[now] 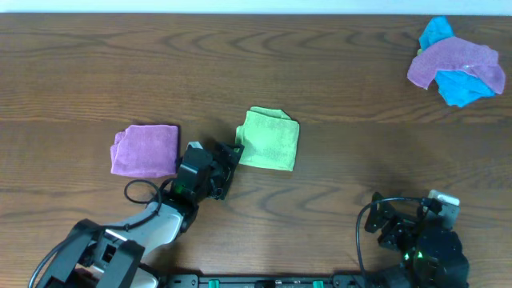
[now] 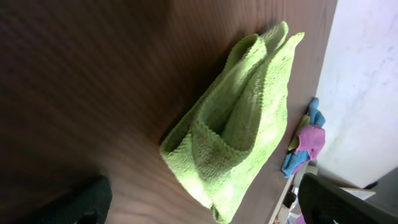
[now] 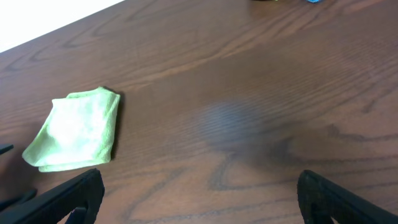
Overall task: Fold the cloth
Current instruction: 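Close the left gripper on the green square's left edge, then lift and drag the green square left onto the pink cloth, then lay the green square flat over the pink cloth and open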
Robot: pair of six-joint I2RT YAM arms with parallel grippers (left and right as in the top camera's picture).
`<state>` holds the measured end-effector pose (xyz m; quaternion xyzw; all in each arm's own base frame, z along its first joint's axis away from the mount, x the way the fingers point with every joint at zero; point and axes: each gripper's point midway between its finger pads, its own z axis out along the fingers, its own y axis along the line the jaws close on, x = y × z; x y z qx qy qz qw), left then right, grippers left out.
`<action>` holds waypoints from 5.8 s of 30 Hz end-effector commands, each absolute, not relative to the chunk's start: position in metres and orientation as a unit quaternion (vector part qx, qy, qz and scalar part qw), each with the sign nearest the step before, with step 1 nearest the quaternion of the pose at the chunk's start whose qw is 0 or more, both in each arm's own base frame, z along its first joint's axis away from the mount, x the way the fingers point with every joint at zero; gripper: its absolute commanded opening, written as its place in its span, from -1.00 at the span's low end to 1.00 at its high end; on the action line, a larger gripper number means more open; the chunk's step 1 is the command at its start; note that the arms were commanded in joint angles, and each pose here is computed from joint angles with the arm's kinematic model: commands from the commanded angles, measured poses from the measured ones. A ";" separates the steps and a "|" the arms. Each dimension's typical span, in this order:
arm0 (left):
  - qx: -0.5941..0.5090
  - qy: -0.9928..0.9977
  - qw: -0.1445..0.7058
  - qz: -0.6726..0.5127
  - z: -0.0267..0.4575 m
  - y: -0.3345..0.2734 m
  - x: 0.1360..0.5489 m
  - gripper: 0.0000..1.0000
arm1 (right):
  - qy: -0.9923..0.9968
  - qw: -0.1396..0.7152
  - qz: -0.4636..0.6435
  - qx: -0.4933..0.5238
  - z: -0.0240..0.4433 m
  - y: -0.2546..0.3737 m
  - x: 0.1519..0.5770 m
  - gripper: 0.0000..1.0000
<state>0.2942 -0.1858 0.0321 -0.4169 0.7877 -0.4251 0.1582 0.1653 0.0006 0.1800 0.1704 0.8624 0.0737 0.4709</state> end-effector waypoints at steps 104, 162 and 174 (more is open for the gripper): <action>-0.353 0.857 0.272 -0.259 0.131 -0.041 0.323 -0.89 | 0.858 0.475 0.068 0.184 0.181 -0.004 0.165 0.99; -0.444 0.862 0.222 -0.104 0.099 0.081 0.262 0.33 | 0.858 0.475 0.068 0.184 0.181 -0.004 0.165 0.99; -0.444 0.861 0.226 -0.101 0.101 0.082 0.262 0.91 | 0.858 0.475 0.068 0.184 0.181 -0.004 0.165 0.98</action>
